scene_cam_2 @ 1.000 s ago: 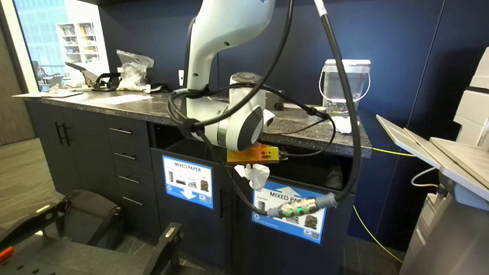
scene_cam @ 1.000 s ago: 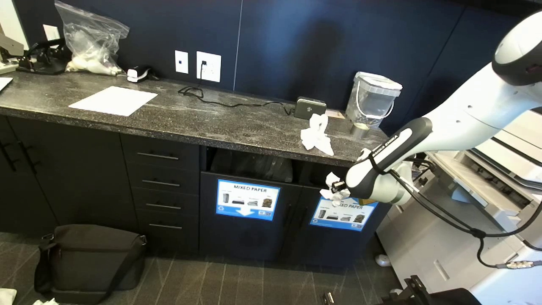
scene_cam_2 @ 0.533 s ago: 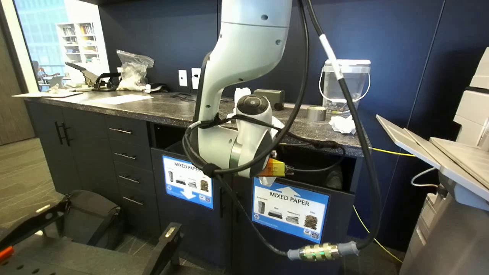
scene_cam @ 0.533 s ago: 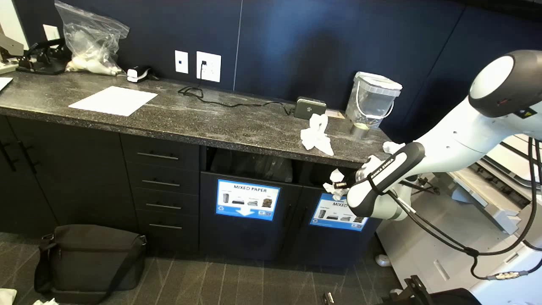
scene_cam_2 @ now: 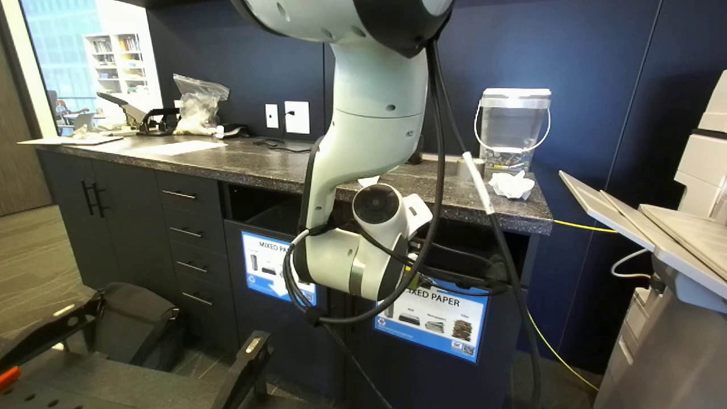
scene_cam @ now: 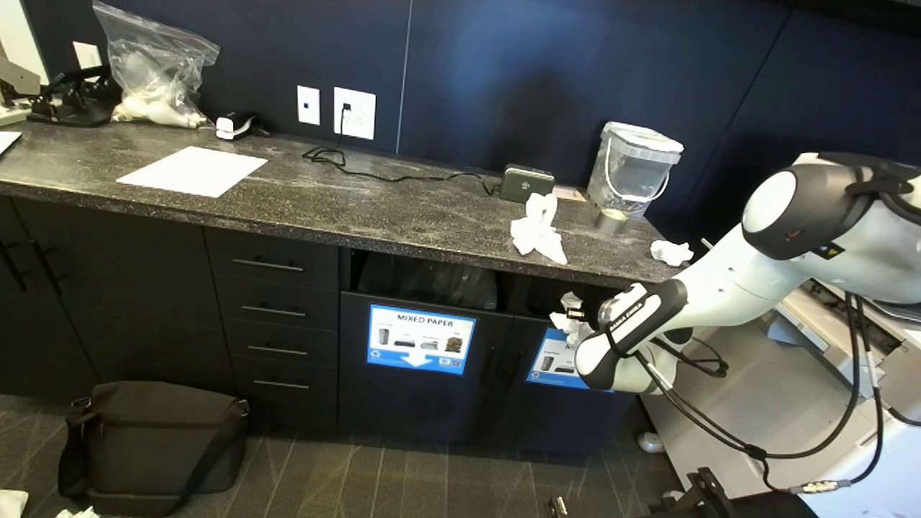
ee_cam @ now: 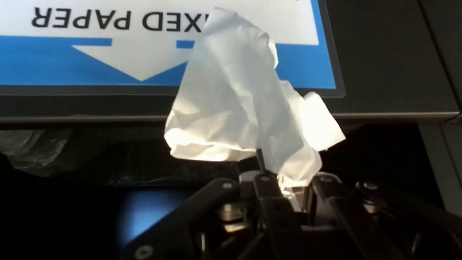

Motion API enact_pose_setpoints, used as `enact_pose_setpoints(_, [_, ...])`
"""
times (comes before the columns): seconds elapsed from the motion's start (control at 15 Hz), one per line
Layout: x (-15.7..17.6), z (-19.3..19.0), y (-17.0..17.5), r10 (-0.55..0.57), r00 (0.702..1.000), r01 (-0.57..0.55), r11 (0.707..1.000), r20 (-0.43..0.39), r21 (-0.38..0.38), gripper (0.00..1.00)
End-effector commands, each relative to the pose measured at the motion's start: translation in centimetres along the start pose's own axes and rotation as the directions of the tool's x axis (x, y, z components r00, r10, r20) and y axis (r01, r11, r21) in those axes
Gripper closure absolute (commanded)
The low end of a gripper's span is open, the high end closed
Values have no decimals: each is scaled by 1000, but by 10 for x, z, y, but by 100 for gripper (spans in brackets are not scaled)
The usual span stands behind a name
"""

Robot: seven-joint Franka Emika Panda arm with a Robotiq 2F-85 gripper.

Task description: Put the tissues inside the rubbish bin.

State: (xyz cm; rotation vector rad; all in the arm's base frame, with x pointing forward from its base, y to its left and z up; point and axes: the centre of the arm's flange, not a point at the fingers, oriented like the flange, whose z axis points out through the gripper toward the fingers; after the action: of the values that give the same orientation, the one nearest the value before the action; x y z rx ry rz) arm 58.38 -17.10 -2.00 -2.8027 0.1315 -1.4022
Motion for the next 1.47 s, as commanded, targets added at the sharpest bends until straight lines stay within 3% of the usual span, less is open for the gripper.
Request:
enact_pose_setpoints(0.0, [9,30,0,75,983,-81,996,-166,-32,81])
enact_pose_setpoints(0.47, [29,43,-5,113,931,-137,989,-347,-47,80])
enact_pose_setpoints(0.87, [17,61,-10,168,891,-209,976,-421,-54,80])
enact_pose_setpoints(1.4, [4,94,-19,178,931,-207,976,-319,-61,81])
